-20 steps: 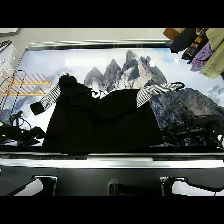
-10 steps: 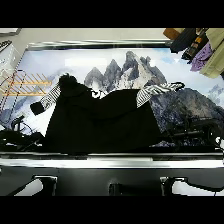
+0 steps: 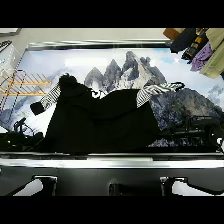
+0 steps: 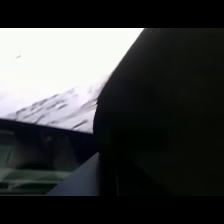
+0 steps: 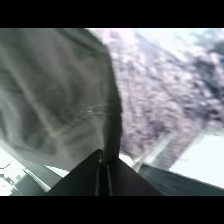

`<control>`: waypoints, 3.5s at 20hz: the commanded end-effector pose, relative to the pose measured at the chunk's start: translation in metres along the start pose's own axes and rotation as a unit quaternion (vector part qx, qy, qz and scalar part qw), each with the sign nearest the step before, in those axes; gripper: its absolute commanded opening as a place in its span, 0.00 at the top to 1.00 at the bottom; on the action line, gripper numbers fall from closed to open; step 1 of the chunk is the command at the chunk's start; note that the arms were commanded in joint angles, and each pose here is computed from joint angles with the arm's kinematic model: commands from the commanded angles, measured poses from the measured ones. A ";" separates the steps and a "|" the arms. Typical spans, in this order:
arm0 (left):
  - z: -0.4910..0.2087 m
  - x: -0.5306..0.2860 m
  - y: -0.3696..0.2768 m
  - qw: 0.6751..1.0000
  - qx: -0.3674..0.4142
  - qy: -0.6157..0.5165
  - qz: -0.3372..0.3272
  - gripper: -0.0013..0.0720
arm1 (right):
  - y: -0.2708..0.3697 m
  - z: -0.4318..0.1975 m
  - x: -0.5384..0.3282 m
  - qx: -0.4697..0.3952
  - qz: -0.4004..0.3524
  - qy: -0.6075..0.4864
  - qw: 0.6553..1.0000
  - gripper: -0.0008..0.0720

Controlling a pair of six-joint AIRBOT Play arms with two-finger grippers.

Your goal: Fold the clothes and pants, and hang the long-sleeved shirts on hangers.

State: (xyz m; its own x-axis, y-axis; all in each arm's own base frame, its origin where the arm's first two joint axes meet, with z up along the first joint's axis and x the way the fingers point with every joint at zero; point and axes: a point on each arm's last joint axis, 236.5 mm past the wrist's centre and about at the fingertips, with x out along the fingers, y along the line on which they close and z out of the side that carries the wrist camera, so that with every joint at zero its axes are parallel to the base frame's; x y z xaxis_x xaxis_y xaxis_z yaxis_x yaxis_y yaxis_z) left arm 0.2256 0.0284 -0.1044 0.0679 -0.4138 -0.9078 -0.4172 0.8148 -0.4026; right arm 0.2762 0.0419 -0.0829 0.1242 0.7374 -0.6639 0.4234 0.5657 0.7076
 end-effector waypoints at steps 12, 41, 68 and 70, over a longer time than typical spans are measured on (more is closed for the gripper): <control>0.109 -0.335 -0.248 0.844 0.218 -0.448 -0.199 0.96 | 0.393 -0.016 -0.202 -0.385 0.170 -0.352 0.836 0.93; 0.321 -0.103 -0.293 0.896 0.213 -0.388 -0.041 0.95 | 0.267 0.289 -0.107 -0.123 0.001 -0.388 0.914 0.93; 0.060 -0.078 -0.127 0.994 0.076 -0.064 -0.046 0.13 | 0.077 0.012 -0.033 -0.067 -0.077 -0.018 0.995 0.31; 0.003 -0.054 -0.122 0.996 0.061 -0.038 -0.060 0.13 | 0.064 -0.038 0.002 -0.055 -0.062 0.005 0.997 0.27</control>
State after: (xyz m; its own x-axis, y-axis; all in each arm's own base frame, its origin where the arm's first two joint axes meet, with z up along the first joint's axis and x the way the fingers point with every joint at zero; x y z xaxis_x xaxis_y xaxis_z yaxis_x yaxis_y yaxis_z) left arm 0.3486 -0.0084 0.0154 0.2403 -0.4075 -0.8810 -0.2557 0.8490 -0.4624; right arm 0.3429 0.0456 0.0014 0.1327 0.5895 -0.7968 0.2817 0.7483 0.6006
